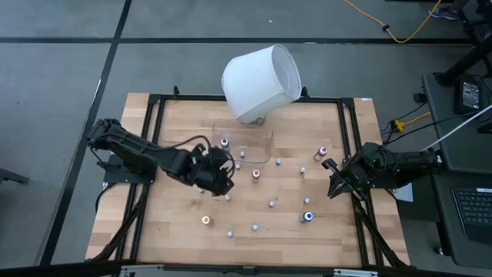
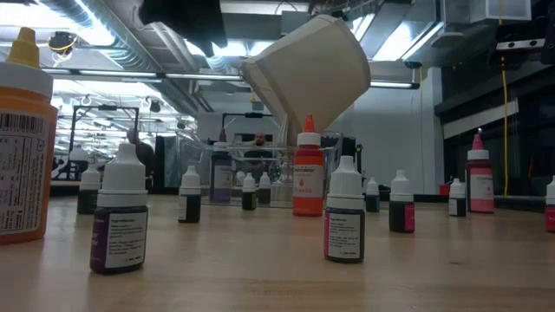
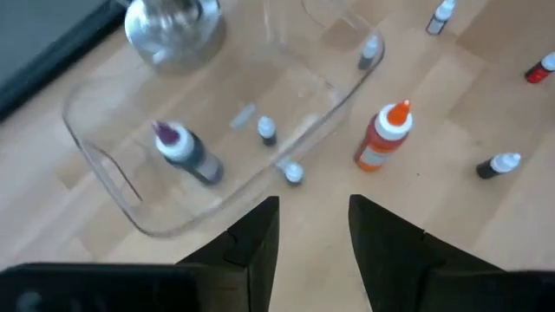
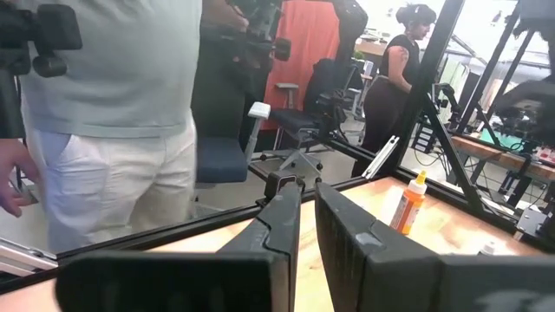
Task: Pick & Place food coloring
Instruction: Put the top left small green food coloring bottle into the container
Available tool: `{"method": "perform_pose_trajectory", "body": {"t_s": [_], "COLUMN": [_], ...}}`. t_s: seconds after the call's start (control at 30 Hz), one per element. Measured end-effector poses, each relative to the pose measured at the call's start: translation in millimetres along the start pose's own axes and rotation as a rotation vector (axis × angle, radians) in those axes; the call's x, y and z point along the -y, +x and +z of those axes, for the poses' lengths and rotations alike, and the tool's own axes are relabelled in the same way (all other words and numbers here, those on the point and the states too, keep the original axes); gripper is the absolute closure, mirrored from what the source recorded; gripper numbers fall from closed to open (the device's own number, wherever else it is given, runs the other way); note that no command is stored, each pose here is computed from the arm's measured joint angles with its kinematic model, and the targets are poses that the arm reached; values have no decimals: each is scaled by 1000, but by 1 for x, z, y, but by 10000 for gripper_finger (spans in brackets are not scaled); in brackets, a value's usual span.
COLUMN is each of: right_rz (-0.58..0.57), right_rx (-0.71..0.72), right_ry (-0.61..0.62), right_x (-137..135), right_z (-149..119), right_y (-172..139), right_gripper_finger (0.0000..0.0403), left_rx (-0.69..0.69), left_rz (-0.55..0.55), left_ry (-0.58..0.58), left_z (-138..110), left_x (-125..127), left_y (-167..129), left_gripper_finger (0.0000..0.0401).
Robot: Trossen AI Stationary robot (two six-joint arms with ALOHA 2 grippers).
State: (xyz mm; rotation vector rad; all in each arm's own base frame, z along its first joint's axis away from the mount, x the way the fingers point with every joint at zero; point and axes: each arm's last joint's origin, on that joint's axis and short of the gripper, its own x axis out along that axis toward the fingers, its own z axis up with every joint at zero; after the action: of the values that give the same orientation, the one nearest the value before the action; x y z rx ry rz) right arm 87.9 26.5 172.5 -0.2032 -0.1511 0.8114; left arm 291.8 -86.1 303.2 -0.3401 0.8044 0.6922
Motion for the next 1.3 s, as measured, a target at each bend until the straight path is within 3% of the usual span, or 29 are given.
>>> {"method": "perform_pose_trajectory", "body": {"t_s": [0.13,0.3,0.43,0.63,0.93,1.3], "right_rz": [0,0,0,0,0,0], "right_rx": [0,0,0,0,0,0], "right_ry": [0,0,0,0,0,0], "right_x": [0,0,0,0,0,0], "right_z": [0,0,0,0,0,0], "right_y": [0,0,0,0,0,0], "right_gripper_finger": [359,359,359,359,359,359], "left_rx": [0,-94,-191,-189,-246,-185], "left_rz": [16,18,25,34,62,139], "left_ry": [-82,-200,-209,-158,-223,-263], "left_z": [-8,-14,-19,-21,-16,-14], "left_x": [9,18,24,35,32,29], "left_y": [6,24,45,75,116,144], "left_gripper_finger": [264,257,245,212,162,152]}}
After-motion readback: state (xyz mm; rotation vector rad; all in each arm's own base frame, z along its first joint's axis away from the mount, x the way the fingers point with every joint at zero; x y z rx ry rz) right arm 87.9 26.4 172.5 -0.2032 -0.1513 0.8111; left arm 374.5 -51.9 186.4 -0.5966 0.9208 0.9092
